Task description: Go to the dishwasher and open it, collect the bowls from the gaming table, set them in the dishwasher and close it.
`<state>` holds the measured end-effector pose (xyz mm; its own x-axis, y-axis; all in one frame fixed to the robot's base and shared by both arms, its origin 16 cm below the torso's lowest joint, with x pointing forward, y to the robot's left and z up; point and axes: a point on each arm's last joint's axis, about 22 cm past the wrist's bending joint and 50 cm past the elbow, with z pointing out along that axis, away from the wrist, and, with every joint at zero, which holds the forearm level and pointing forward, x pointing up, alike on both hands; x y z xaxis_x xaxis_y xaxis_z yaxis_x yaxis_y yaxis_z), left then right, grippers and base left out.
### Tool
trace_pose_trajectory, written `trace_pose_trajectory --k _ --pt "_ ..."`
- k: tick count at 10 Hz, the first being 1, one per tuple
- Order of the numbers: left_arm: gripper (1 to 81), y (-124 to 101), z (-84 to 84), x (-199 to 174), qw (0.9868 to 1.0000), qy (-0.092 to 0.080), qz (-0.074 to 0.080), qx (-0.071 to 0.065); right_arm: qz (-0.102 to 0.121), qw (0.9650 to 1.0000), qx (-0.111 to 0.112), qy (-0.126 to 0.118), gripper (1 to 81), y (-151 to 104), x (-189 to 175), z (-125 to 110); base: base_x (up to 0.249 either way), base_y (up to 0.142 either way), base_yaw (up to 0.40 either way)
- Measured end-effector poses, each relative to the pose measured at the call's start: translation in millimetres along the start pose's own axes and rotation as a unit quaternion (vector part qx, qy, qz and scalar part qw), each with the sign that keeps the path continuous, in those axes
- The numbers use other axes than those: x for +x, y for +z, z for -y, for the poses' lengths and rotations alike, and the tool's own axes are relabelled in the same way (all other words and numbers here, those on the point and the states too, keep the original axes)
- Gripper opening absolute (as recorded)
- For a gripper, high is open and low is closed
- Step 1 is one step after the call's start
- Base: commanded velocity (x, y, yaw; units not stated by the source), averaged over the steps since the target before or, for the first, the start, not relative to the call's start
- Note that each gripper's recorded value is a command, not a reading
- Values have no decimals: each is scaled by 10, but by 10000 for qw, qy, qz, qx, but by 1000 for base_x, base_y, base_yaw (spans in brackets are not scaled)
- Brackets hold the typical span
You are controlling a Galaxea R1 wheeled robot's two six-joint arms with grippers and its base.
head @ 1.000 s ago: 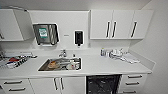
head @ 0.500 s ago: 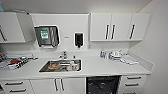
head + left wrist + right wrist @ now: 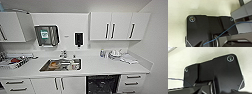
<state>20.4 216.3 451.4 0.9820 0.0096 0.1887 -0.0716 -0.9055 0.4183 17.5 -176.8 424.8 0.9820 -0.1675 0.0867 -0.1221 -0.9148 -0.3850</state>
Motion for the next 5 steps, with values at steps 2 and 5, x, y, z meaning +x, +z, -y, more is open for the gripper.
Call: trace_pose_trajectory --k 2,5 --pt "811 -39 -20 -100 10000 0 8 -2 15 10000 -3 -3 811 -36 -97 -3 0 0 0" --pt "811 -49 -25 -80 10000 39 -74 -2 -73 10000 13 -38 811 -45 -65 7 0 0 0"
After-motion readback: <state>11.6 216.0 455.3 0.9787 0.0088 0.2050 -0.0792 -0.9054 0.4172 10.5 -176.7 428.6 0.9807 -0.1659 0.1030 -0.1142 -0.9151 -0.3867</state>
